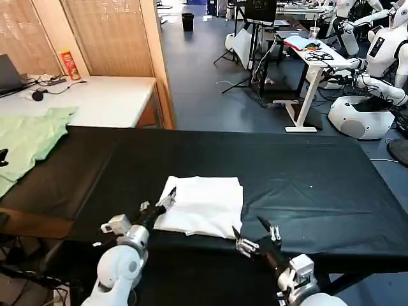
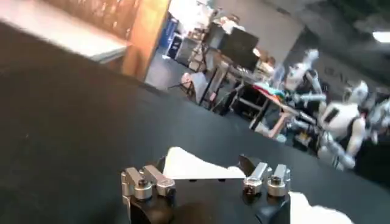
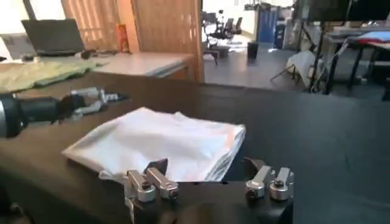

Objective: Fold and organize the clothes.

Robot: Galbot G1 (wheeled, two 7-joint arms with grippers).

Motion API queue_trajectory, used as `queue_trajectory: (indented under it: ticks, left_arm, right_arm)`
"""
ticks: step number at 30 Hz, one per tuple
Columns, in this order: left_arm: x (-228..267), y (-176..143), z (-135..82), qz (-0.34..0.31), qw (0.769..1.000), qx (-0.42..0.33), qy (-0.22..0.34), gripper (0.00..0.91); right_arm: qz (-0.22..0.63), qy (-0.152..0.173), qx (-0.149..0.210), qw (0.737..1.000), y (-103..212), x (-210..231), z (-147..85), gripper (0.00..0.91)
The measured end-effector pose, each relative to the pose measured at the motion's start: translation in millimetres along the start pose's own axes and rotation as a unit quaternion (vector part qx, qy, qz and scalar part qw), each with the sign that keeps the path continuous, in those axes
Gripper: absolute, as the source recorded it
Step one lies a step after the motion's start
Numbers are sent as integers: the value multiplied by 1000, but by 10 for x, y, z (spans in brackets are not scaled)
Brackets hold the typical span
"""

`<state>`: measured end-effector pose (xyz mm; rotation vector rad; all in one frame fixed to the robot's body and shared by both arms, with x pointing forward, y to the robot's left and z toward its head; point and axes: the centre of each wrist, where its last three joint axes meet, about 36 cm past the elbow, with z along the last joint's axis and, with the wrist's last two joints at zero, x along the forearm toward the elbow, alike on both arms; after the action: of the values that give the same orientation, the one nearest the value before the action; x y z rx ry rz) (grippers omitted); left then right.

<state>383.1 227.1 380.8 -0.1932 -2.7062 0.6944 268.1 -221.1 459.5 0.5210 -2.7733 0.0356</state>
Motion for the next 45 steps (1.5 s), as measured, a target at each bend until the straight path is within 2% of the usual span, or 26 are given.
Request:
queue_trajectory:
  ticks: [4,6,7,8,9,10,12,20,25,29,34,40,43,45]
  left_arm:
    - [-17,64,67,-1,1000,23,11,878]
    - [-22,95,79,-1,999,37,16,692]
    - [-19,102,80,0,999,40,17,468]
    - [-13,108,80,1,999,44,18,332]
    - [-9,109,81,2,999,47,19,156]
    - [-7,108,81,2,999,48,21,49]
    - [-7,108,81,2,998,52,22,0]
    - [-14,114,75,-3,998,53,25,0]
    - [64,151,-85,-27,999,5,28,0]
    - [177,278,-341,-61,995,-76,12,0]
    - [380,608,-743,-112,973,-202,-4,0]
    - [609,860,-1426,-158,921,-354,-47,0]
    - [696,805,-1719,-167,890,-417,-75,0]
    - [737,697,-1787,-165,877,-443,-87,0]
  right_arm:
    - [1,-6,-1,1000,7,12,-37,878]
    - [1,-7,-1,1000,8,14,-41,878]
    - [2,-7,-2,1000,8,14,-41,878]
    - [2,-7,-3,1000,9,12,-40,878]
    - [3,-7,-3,1000,10,9,-39,878]
    - [3,-8,-4,1000,12,2,-37,878]
    - [3,-9,-6,1000,22,-8,-38,878]
    - [5,-13,-7,1000,31,-36,-37,878]
    - [19,-18,4,1000,-13,-50,-44,878]
    - [35,-18,18,999,-38,-102,-12,878]
    - [39,-9,15,999,-17,-187,85,878]
    - [41,-3,4,999,4,-265,162,878]
    - [43,0,1,999,9,-286,201,878]
    - [44,2,-1,999,14,-290,221,878]
